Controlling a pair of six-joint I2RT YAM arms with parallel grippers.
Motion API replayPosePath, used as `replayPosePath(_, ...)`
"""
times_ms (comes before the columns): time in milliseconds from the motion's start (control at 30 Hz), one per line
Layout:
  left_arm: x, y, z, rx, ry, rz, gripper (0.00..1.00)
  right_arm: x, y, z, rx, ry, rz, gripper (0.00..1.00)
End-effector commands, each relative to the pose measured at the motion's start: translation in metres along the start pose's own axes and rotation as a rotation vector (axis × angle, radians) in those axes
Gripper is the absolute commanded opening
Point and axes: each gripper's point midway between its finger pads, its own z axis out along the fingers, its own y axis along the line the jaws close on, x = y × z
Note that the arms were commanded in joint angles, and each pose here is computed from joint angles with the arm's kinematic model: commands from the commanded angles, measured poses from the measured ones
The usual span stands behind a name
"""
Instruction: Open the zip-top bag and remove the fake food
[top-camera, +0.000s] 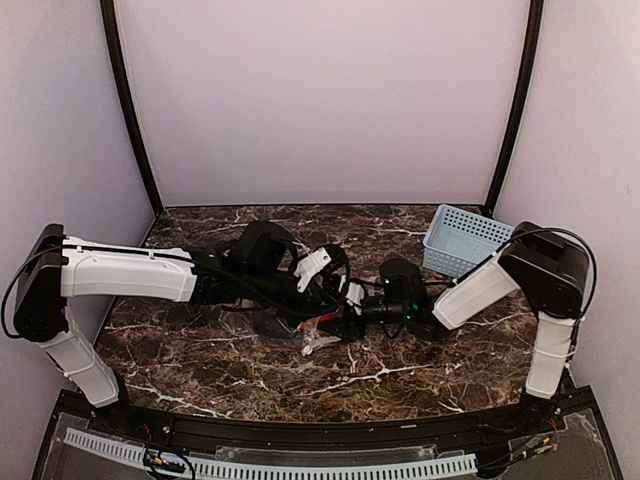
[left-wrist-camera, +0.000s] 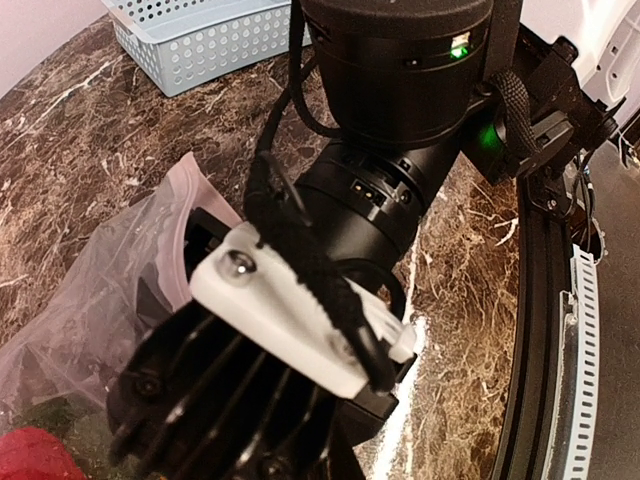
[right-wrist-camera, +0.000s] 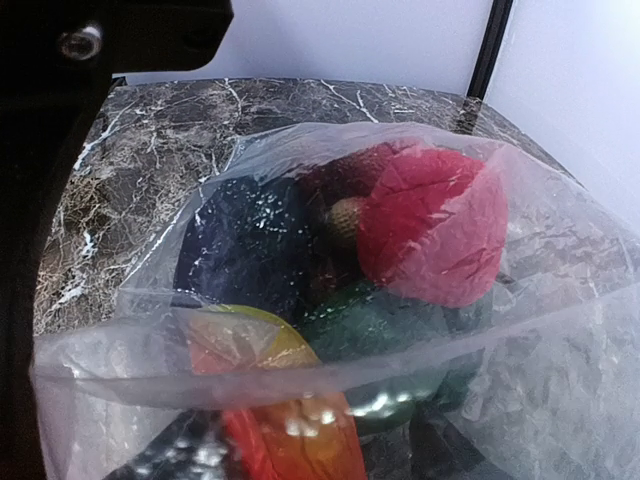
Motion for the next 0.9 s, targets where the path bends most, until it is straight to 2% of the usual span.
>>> replayPosePath(0, -0.026, -0.01, -0.004, 0.04, -0.098, 0.048, 0.01, 0.029, 0.021, 0.011, -0.089, 0.087, -0.022, 0.64)
replayPosePath(367, -0.023, -0.007, -0.009, 0.026, -0.101, 0.044, 0.01, 0.039, 0.031, -0.006, -0.09, 0.121, -0.022, 0.62)
replayPosePath(867, -0.02, -0.007, -0.019, 0.006, -0.099, 0.053, 0.01, 0.055, 0.025, -0.007, -0.055, 0.23, -0.033, 0.62)
